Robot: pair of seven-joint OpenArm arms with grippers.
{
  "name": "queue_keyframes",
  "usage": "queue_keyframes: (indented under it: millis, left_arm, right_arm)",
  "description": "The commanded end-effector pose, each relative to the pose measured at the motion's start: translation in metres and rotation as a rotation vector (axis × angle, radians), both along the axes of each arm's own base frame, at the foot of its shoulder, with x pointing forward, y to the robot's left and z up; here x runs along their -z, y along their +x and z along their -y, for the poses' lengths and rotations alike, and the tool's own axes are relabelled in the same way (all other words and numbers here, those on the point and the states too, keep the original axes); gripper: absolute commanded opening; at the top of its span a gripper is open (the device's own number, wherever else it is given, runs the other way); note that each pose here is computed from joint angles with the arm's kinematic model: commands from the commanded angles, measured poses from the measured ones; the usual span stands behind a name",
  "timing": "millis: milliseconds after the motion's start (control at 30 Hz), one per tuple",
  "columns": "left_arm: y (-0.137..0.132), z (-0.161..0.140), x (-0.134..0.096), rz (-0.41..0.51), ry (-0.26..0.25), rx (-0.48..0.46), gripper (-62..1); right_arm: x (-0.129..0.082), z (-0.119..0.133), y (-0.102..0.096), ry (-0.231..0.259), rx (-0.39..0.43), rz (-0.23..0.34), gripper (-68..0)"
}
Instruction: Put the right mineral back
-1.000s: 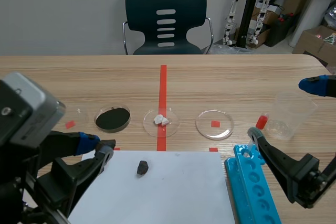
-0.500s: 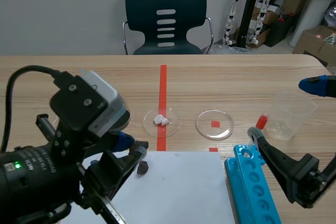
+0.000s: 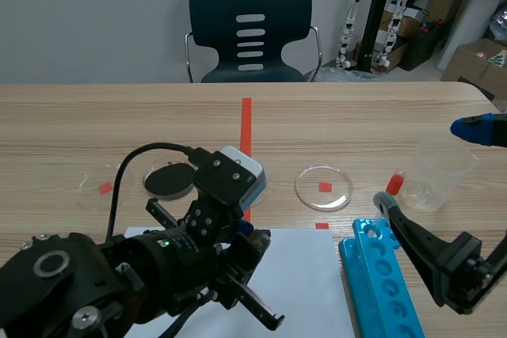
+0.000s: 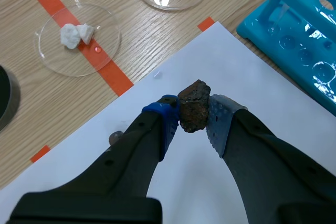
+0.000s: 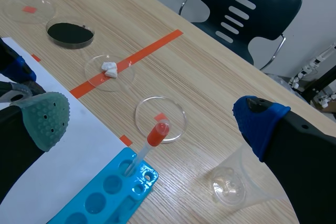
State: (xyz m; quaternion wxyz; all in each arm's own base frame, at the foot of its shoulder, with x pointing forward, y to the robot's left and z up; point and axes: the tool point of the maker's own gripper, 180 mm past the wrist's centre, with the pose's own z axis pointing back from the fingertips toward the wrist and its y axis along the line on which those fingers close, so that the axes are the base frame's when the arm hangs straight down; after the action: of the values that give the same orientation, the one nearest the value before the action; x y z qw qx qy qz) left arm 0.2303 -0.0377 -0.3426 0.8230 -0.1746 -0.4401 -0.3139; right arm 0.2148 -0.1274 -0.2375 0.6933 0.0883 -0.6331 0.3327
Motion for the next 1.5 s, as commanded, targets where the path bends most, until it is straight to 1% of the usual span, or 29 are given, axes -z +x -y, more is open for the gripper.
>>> queue_keyframes:
  millis: [0, 200, 467, 667, 1000, 1133, 1300, 1467]
  left_arm:
    - [0.004, 0.011, -0.009, 0.019, -0.044, -0.001, -48.1]
    - [0.009, 0.029, 0.001, -0.004, -0.054, 0.012, -48.1]
    - [0.011, 0.055, 0.017, -0.037, -0.044, 0.052, -48.1]
    - [0.015, 0.069, 0.027, -0.06, -0.036, 0.062, -48.1]
    - [0.024, 0.069, 0.051, -0.1, 0.011, 0.038, -48.1]
    - [0.025, 0.07, 0.056, -0.104, 0.011, 0.03, -48.1]
    - [0.028, 0.073, 0.053, -0.088, -0.008, 0.028, -48.1]
    - [0.028, 0.073, 0.052, -0.085, -0.009, 0.028, -47.7]
  right_arm:
    - [-0.01, -0.001, 0.003, 0.018, -0.003, 0.033, 0.4]
    - [-0.01, -0.001, 0.003, 0.017, -0.002, 0.033, 0.4]
    - [-0.01, -0.001, 0.003, 0.017, -0.002, 0.033, 0.4]
    - [-0.01, -0.001, 0.003, 0.018, -0.003, 0.033, 0.4]
    - [-0.01, -0.001, 0.003, 0.018, -0.003, 0.033, 0.4]
    - [-0.01, -0.001, 0.003, 0.018, -0.003, 0.033, 0.4]
    - [-0.01, -0.001, 0.003, 0.018, -0.003, 0.033, 0.4]
    - [-0.01, -0.001, 0.003, 0.018, -0.003, 0.033, 0.4]
